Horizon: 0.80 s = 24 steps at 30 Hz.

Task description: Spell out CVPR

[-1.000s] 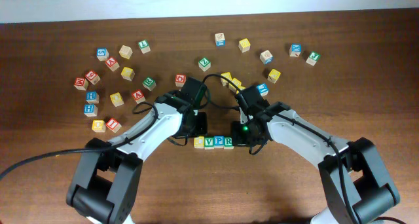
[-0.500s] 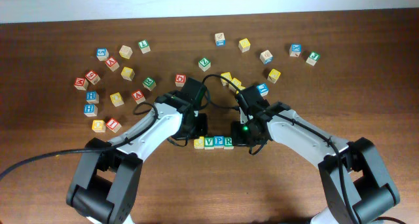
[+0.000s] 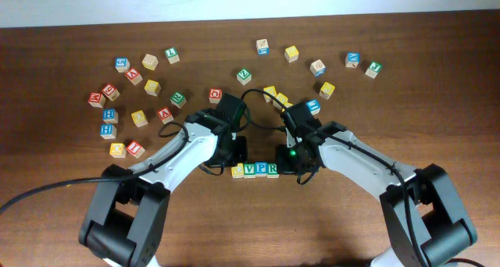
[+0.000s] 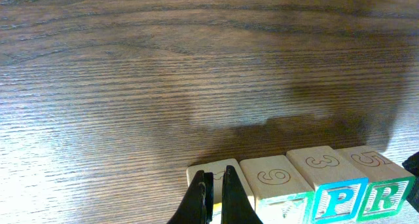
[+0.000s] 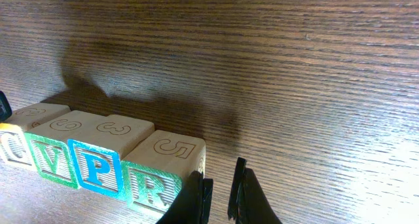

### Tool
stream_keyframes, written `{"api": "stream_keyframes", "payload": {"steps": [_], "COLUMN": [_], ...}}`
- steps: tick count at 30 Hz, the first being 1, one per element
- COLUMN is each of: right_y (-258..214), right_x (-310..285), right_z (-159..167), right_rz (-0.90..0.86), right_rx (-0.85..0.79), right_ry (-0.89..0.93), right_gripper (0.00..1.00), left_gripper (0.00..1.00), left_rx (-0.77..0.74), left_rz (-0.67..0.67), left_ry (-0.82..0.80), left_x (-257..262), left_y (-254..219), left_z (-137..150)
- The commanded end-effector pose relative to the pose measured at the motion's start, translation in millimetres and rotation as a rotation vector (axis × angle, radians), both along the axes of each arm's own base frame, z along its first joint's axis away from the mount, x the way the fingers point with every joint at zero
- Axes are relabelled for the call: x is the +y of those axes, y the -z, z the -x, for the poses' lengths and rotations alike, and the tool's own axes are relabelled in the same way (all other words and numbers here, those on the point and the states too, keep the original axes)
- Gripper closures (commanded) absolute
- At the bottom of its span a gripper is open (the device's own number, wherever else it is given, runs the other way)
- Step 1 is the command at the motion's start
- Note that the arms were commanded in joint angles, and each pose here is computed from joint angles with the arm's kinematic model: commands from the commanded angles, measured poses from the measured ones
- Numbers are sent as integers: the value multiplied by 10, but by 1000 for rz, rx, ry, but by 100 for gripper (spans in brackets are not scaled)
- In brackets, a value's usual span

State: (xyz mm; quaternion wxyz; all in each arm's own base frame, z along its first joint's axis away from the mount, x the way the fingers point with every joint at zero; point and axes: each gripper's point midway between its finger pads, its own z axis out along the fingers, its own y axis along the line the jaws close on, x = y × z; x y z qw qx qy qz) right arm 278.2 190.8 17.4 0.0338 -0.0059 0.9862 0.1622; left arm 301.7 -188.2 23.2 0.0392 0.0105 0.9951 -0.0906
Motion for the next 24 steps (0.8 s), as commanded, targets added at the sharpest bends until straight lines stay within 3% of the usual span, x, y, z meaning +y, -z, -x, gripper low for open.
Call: {"api": "stream_keyframes", "payload": {"steps": [1, 24], "right_y": [41, 41], "right_x": [-1, -1], "right_z": [25, 25], "right_rz": [13, 13], "right_rx": [2, 2], "right_ry": [-15, -15], "right_gripper": [93, 93], "left_gripper": [100, 100], "left_rx": [-5, 12], "left_rz": [14, 53], "left_ry": [10, 28], "left_x": [-39, -106], "left_y": [-8, -22], "left_z": [-39, -3]}}
